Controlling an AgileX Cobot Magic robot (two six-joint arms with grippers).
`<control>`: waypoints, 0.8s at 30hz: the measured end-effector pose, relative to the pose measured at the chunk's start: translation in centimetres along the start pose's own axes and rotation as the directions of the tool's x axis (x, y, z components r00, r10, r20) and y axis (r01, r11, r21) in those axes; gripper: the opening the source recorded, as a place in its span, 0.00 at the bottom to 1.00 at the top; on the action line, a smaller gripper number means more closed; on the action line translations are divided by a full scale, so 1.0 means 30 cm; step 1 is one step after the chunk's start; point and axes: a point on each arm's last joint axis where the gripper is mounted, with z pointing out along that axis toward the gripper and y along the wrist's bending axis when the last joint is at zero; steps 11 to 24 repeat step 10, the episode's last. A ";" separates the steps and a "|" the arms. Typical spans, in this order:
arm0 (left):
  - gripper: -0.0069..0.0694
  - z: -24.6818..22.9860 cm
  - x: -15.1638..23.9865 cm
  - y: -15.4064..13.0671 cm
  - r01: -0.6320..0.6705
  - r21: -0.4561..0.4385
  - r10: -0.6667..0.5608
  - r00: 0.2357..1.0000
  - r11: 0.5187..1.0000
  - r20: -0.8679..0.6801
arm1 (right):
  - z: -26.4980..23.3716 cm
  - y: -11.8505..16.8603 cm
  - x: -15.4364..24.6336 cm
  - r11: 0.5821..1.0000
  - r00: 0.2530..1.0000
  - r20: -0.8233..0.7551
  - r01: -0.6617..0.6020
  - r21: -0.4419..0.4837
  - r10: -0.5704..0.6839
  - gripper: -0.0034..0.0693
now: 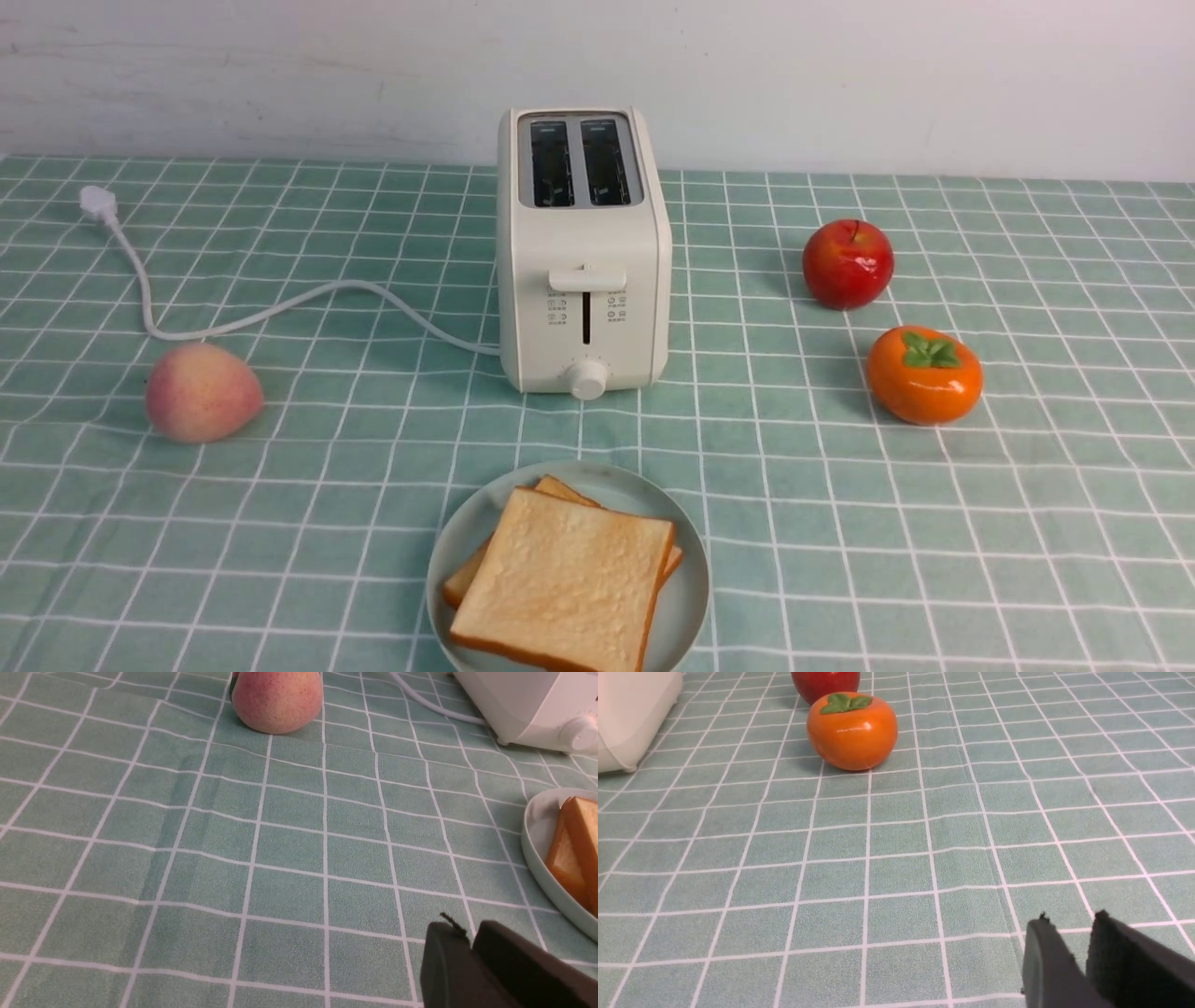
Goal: Take toasted bread from bread machine on blue coffee table place on plate.
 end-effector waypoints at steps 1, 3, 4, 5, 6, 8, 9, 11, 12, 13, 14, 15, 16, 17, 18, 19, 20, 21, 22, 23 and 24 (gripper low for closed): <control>0.19 0.000 0.000 0.000 0.000 0.000 0.000 1.000 1.000 0.000 | 0.000 0.000 0.000 1.000 1.000 0.000 0.000 0.000 0.000 0.25; 0.19 0.000 0.000 0.000 0.000 0.000 0.000 1.000 1.000 0.000 | 0.000 0.000 0.000 1.000 1.000 0.000 0.000 0.000 0.000 0.26; 0.19 0.000 0.000 0.000 0.000 0.000 0.000 1.000 1.000 0.000 | 0.000 0.000 0.000 1.000 1.000 0.000 0.000 0.000 0.000 0.26; 0.19 0.000 0.000 0.000 0.000 0.000 0.000 1.000 1.000 0.000 | 0.000 0.000 0.000 1.000 1.000 0.000 0.000 0.000 0.000 0.26; 0.19 0.000 0.000 0.000 0.000 0.000 0.000 1.000 1.000 0.000 | 0.000 0.000 0.000 1.000 1.000 0.000 0.000 0.000 0.000 0.26; 0.19 0.000 0.000 0.000 0.000 0.000 0.000 1.000 1.000 0.000 | 0.000 0.000 0.000 1.000 1.000 0.000 0.000 0.000 0.000 0.27; 0.19 0.000 0.000 0.000 0.000 0.000 0.000 1.000 1.000 0.000 | 0.000 0.000 0.000 1.000 1.000 0.000 0.000 0.000 0.000 0.27; 0.20 0.000 0.000 0.000 0.000 0.000 0.000 1.000 1.000 0.000 | 0.000 0.000 0.000 1.000 1.000 0.000 0.000 0.000 0.000 0.27; 0.20 0.000 0.000 0.000 0.000 0.000 0.000 1.000 1.000 0.000 | 0.000 0.000 0.000 1.000 1.000 0.000 0.000 0.000 0.000 0.27; 0.20 0.000 0.000 0.000 0.000 0.000 0.000 1.000 1.000 0.000 | 0.000 0.000 0.000 1.000 1.000 0.000 0.000 0.000 0.000 0.27; 0.20 0.000 0.000 0.000 0.000 0.000 0.000 1.000 1.000 0.000 | 0.000 0.000 0.000 1.000 1.000 0.000 0.000 0.000 0.000 0.27; 0.20 0.000 0.000 0.000 0.000 0.000 0.000 1.000 1.000 0.000 | 0.000 0.000 0.000 1.000 1.000 0.000 0.000 0.000 0.000 0.27; 0.20 0.000 0.000 0.000 0.000 0.000 0.000 1.000 1.000 0.000 | 0.000 0.000 0.000 1.000 1.000 0.000 0.000 0.000 0.000 0.27; 0.20 0.000 0.000 0.000 0.000 0.000 0.000 1.000 1.000 0.000 | 0.000 0.000 0.000 1.000 1.000 0.000 0.000 0.000 0.000 0.27; 0.20 0.000 0.000 0.000 0.000 0.000 0.000 1.000 1.000 0.000 | 0.000 0.000 0.000 1.000 1.000 0.000 0.000 0.000 0.000 0.27; 0.20 0.000 0.000 0.000 0.000 0.000 0.000 1.000 1.000 0.000 | 0.000 0.000 0.000 1.000 1.000 0.000 0.000 0.000 0.000 0.27; 0.20 0.000 0.000 0.000 0.000 0.000 0.000 1.000 1.000 0.000 | 0.000 0.000 0.000 1.000 1.000 0.000 0.000 0.000 0.000 0.27; 0.20 0.000 0.000 0.000 0.000 0.000 0.000 1.000 1.000 0.000 | 0.000 0.000 0.000 1.000 1.000 0.000 0.000 0.000 0.000 0.27; 0.20 0.000 0.000 0.000 0.000 0.000 0.000 1.000 1.000 0.000 | 0.000 0.000 0.000 1.000 1.000 0.000 0.000 0.000 0.000 0.27; 0.20 0.000 0.000 0.000 0.000 0.000 0.000 1.000 1.000 0.000 | 0.000 0.000 0.000 1.000 1.000 0.000 0.000 0.000 0.000 0.27; 0.20 0.000 0.000 0.000 0.000 0.000 0.000 1.000 1.000 0.000 | 0.000 0.000 0.000 1.000 1.000 0.000 0.000 0.000 0.000 0.27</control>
